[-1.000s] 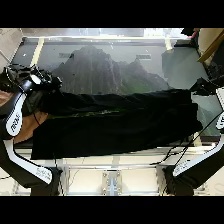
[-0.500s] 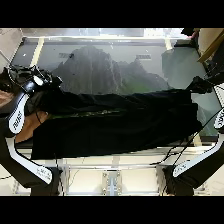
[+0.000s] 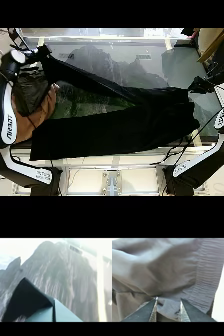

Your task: Fold the clothes and pants, and hang the long-sleeved shirts on hangers.

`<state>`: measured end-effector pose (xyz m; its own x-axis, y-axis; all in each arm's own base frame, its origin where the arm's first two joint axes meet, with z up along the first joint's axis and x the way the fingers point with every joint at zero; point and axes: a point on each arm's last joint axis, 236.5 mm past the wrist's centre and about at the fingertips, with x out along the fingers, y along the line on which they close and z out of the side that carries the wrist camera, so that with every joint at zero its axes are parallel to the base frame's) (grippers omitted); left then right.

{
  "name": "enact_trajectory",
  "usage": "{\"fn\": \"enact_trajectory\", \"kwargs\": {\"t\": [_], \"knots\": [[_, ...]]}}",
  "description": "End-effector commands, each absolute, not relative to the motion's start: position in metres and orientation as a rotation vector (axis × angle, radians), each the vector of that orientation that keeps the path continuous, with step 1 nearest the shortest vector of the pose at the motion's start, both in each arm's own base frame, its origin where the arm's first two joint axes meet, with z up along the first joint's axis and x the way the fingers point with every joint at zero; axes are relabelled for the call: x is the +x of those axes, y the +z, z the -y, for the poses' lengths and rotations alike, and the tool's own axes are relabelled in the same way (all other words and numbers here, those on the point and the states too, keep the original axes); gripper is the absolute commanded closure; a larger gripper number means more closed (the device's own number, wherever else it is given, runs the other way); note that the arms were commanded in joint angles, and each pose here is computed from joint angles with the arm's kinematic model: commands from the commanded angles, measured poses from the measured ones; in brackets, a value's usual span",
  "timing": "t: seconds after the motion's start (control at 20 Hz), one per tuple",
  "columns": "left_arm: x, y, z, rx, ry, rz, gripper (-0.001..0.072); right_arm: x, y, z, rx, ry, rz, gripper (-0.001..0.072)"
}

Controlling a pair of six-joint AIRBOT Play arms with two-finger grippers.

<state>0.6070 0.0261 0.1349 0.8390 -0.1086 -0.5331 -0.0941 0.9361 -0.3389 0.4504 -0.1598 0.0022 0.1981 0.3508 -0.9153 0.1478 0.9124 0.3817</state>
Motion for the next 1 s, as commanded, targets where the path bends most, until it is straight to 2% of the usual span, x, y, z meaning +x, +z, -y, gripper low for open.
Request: {"fn": "enact_trajectory", "kwargs": {"t": [0.0, 0.25, 0.4, 0.5, 0.7, 0.95], "knots": [[0.540, 0.089, -0.031, -0.176, -0.008, -0.923, 0.0702, 0.447, 0.002, 0.161, 0.429, 0.147, -1.390, 0.0398], [0.466, -0.028, -0.010, -0.192, -0.024, -1.250, 0.0702, 0.428, -0.002, 0.170, 0.408, 0.153, -1.449, 0.0399], [0.430, -0.062, -0.007, -0.185, -0.017, -1.365, 0.0702, 0.418, -0.002, 0.184, 0.446, 0.123, -1.455, 0.0399], [0.420, -0.056, -0.013, -0.156, -0.005, -1.371, 0.0702, 0.410, -0.001, 0.190, 0.465, 0.118, -1.469, 0.0399], [0.416, -0.010, -0.057, -0.068, 0.153, -1.272, 0.0702, 0.411, -0.002, 0.198, 0.469, 0.101, -1.449, 0.0399], [0.385, -0.029, -0.068, -0.035, 0.187, -1.398, 0.0701, 0.403, 0.000, 0.196, 0.467, 0.130, -1.470, 0.0398]]}}
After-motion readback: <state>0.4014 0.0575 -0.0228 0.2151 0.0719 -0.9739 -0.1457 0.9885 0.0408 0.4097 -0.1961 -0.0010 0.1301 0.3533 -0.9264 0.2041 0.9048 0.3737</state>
